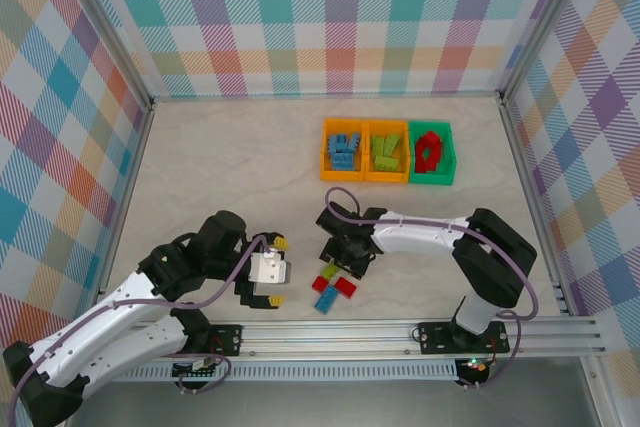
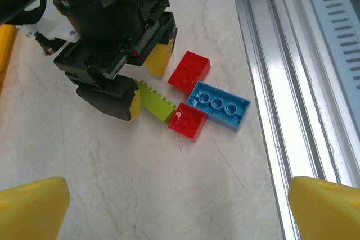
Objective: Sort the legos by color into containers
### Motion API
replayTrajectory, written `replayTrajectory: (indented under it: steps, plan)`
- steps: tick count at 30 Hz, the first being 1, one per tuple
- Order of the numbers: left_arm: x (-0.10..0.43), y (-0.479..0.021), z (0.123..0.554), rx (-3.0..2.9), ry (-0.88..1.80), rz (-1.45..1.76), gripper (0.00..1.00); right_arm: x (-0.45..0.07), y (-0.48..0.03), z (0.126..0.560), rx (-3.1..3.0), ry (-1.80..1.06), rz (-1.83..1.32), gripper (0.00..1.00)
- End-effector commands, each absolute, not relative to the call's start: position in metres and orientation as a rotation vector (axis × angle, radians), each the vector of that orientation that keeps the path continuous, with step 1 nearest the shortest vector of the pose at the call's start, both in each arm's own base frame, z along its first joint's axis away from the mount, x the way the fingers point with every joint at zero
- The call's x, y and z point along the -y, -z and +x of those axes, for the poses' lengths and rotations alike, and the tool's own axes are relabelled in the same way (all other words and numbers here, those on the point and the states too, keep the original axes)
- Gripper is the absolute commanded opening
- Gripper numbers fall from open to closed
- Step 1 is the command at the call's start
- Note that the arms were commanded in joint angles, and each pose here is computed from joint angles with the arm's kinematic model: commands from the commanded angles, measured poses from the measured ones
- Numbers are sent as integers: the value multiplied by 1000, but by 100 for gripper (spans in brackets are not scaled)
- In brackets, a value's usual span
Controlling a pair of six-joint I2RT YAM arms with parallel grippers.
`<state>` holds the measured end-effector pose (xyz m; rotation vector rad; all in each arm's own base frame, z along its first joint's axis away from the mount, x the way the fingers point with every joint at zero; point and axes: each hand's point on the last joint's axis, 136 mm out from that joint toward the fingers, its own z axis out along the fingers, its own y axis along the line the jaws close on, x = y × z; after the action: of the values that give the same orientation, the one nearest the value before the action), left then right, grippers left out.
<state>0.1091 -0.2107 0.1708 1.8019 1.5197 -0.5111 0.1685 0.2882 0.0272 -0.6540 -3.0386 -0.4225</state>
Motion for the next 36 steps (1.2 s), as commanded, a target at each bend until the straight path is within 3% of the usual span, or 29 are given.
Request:
replayTrajectory:
  steps: [1,14,19,25,28,30,36]
  plan:
    - [214,-170,106,-1479,538,1820,100,-297,-29,168,3021,412,-648,54]
    - [215,-171,97,-1436,603,1831,100,-298,-49,210,3144,519,-703,21]
    - [218,-172,100,-1429,605,1813,100,-279,-81,250,3269,579,-716,19]
    - [222,-176,99,-1399,637,1796,100,-213,-144,322,3662,481,-639,11]
    - [222,-174,100,-1408,635,1798,100,-187,-171,363,3866,417,-492,13]
    - [221,-173,102,-1417,622,1796,100,-174,-177,389,3958,320,-373,14]
    - [220,-172,103,-1420,607,1781,100,-133,-154,456,3880,114,-451,16]
